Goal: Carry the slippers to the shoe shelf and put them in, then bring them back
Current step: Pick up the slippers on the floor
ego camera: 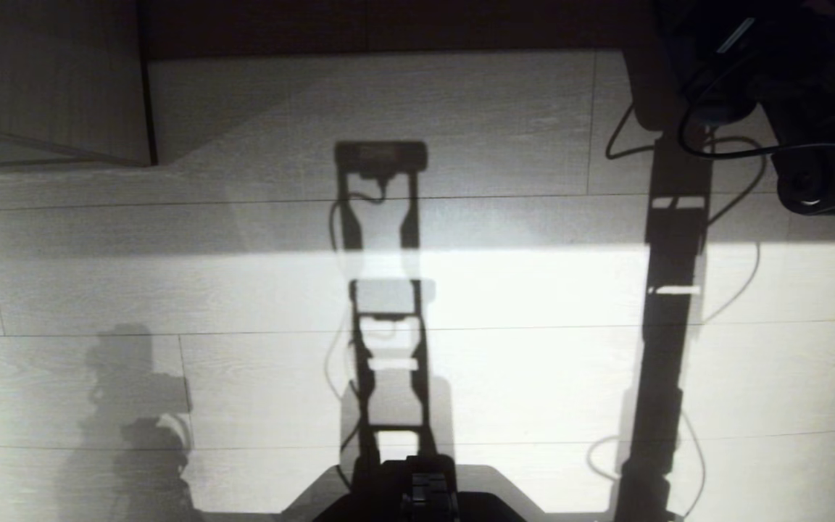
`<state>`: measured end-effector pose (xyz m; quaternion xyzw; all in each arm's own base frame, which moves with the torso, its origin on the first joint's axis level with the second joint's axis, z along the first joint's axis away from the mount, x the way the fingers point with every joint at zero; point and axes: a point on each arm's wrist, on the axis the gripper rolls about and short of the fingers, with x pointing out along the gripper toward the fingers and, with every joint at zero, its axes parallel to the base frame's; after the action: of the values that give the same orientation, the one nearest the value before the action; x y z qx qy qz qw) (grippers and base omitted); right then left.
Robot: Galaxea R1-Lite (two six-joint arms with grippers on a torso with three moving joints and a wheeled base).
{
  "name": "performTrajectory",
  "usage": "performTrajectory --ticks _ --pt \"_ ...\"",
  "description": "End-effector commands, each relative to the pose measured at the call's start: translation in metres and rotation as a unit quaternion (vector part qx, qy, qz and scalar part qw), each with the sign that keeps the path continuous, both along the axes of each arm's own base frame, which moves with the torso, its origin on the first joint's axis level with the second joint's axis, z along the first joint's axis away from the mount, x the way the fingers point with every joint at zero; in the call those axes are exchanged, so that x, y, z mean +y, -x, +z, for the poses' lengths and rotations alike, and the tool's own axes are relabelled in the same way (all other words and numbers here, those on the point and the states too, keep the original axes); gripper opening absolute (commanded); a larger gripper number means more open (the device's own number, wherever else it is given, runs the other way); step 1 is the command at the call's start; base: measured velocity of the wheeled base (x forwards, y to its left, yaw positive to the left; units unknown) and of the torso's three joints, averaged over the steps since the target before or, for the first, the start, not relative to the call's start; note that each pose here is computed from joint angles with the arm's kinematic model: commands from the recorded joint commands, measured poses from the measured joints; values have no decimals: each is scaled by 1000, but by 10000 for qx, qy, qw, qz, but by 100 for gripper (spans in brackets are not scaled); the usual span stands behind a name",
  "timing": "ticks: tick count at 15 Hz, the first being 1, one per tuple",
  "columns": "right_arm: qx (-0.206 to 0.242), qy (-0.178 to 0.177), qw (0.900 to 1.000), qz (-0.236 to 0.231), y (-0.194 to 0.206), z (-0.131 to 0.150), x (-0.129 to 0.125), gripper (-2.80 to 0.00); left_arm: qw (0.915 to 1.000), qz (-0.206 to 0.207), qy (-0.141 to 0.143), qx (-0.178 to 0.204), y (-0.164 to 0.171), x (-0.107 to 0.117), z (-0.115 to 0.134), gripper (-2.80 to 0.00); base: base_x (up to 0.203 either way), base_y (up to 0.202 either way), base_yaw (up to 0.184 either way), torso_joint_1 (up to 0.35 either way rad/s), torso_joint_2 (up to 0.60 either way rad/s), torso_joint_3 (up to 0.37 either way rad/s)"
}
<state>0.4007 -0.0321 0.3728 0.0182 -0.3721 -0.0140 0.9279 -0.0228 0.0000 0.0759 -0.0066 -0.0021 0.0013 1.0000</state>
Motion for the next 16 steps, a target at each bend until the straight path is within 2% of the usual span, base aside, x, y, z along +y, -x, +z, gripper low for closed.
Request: performTrajectory --ticks 1,3,11,16 --pt "-92 13 9999 -40 18 12 -2 -280 10000 3 3 6 0 0 0 -280 0 0 0 0 0 0" --pt "-26 12 10000 -51 21 12 -2 -280 10000 3 3 -2 0 0 0 -280 0 0 0 0 0 0" --pt "1028 -27 9947 -98 34 -28 -1 -280 10000 7 3 1 0 0 0 -280 0 0 0 0 0 0" --pt "1118 -46 9937 -105 71 -24 2 -280 10000 3 3 -9 0 0 0 -280 0 0 0 0 0 0"
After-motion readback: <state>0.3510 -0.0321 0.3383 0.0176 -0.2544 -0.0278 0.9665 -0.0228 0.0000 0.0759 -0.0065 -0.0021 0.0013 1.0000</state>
